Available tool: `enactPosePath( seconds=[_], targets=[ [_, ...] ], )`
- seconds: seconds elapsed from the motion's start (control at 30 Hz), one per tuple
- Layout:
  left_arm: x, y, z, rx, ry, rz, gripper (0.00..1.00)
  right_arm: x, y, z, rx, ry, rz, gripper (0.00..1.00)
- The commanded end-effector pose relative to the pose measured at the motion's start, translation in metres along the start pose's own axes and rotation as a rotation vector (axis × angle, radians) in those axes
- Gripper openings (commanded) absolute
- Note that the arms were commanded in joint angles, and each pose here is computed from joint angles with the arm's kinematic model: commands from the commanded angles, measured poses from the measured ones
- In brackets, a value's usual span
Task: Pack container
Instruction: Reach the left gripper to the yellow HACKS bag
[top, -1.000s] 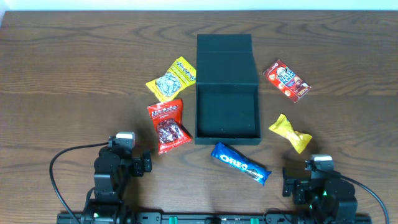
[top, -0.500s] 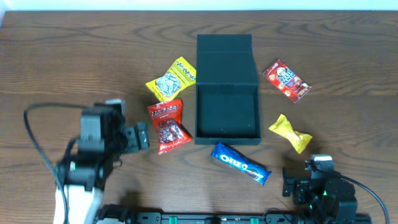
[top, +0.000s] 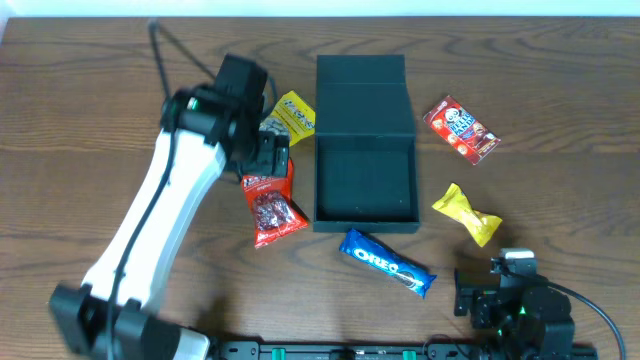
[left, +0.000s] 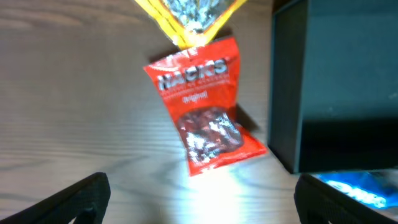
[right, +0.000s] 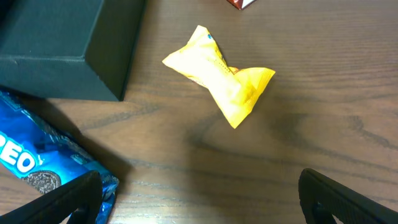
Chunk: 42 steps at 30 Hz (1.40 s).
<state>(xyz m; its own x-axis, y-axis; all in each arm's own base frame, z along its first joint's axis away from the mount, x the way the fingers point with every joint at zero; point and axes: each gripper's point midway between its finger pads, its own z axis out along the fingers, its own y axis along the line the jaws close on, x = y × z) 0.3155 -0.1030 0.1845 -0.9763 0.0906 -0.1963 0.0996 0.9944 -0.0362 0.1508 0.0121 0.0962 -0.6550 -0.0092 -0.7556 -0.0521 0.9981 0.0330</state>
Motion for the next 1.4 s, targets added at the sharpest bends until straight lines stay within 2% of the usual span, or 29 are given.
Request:
enactPosePath(
  seconds=[0.0, 0.2, 0.33, 0.57, 0.7, 0.87, 1.0, 1.37],
  targets=[
    [-0.023, 0.008, 0.001, -0.081, 0.022, 0.203, 0.95, 0.003, -0.002, 0.001, 0.009, 0.009, -0.001, 0.99],
    [-0.073, 0.029, 0.021, -0.244, -0.002, 0.361, 0.96, 0.003, -0.002, 0.001, 0.009, 0.009, -0.001, 0.99],
    [-0.095, 0.032, 0.053, -0.245, 0.0, 0.458, 0.95, 0.003, -0.002, 0.001, 0.009, 0.008, -0.001, 0.99],
    [-0.126, 0.019, 0.108, -0.184, -0.047, 0.457, 0.95, 0.003, -0.002, 0.001, 0.008, 0.009, -0.001, 0.99],
    [-0.133, 0.002, 0.134, -0.071, -0.031, 0.47, 0.95, 0.003, -0.002, 0.001, 0.009, 0.009, -0.001, 0.99],
    [-0.138, 0.0, 0.159, -0.063, -0.004, 0.469, 0.96, 0.003, -0.002, 0.001, 0.009, 0.008, -0.001, 0.99],
    [-0.13, 0.0, 0.181, -0.06, 0.048, 0.473, 0.95, 0.003, -0.002, 0.001, 0.009, 0.009, -0.001, 0.99],
    [-0.119, -0.001, 0.188, -0.06, 0.089, 0.483, 0.96, 0.003, -0.002, 0.001, 0.008, 0.009, -0.001, 0.99]
  ],
)
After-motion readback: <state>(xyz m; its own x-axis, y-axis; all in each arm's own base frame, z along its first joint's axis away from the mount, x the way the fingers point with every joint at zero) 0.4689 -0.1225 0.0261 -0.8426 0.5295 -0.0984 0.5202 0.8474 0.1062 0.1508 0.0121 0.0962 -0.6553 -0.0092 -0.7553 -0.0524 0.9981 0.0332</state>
